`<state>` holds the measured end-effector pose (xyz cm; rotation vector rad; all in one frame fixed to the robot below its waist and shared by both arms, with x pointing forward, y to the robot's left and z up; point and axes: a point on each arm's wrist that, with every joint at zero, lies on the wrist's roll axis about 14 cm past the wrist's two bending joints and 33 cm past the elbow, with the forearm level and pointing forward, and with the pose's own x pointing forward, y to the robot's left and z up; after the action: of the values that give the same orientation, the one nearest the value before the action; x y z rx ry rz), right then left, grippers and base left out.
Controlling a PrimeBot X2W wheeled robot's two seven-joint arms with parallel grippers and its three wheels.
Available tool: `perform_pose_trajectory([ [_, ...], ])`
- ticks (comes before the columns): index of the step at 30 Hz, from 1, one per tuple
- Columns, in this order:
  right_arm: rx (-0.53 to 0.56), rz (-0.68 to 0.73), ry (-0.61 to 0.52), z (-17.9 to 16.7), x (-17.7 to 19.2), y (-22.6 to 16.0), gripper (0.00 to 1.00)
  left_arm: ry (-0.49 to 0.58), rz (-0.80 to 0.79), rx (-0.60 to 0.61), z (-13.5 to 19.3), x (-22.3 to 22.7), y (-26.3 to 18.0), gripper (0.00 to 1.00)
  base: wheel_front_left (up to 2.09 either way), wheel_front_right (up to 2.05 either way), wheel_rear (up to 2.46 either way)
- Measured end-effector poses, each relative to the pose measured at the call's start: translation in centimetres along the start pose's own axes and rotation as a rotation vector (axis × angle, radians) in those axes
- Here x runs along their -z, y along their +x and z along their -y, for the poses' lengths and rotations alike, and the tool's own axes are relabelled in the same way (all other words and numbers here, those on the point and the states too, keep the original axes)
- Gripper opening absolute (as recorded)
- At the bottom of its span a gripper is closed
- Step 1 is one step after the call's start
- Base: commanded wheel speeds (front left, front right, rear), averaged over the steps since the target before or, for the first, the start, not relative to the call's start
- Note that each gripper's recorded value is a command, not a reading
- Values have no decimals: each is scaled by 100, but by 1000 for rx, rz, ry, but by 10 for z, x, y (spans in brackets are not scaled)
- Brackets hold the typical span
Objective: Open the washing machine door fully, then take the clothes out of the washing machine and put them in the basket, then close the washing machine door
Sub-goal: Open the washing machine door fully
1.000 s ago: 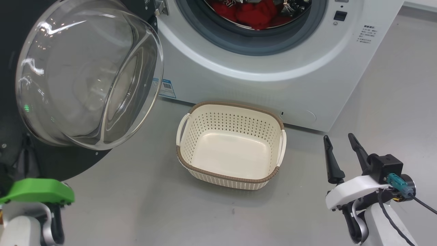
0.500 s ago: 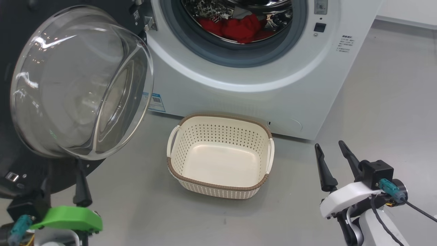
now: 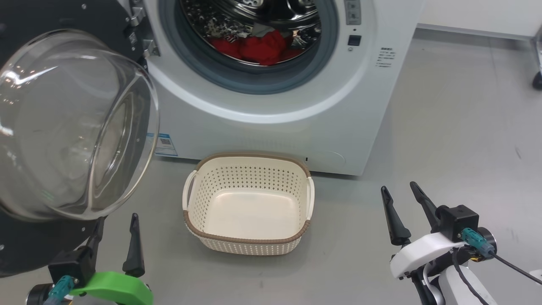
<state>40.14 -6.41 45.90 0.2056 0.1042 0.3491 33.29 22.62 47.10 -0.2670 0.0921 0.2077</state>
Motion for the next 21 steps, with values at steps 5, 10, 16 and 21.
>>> perform_pose_trajectory([
  [5, 38, 15, 6, 11, -4, -10, 100, 26, -11, 65, 17, 0, 5, 100, 0, 0, 0],
  [10, 68, 29, 8, 19, -9, -18, 100, 32, -25, 112, 33, 3, 8, 100, 0, 0, 0],
  [16, 128, 44, 21, 34, -12, -31, 100, 40, -47, 176, 54, 6, 12, 100, 0, 0, 0],
  [21, 167, 56, 28, 43, -14, -40, 100, 47, -62, 213, 66, 9, 15, 100, 0, 0, 0],
])
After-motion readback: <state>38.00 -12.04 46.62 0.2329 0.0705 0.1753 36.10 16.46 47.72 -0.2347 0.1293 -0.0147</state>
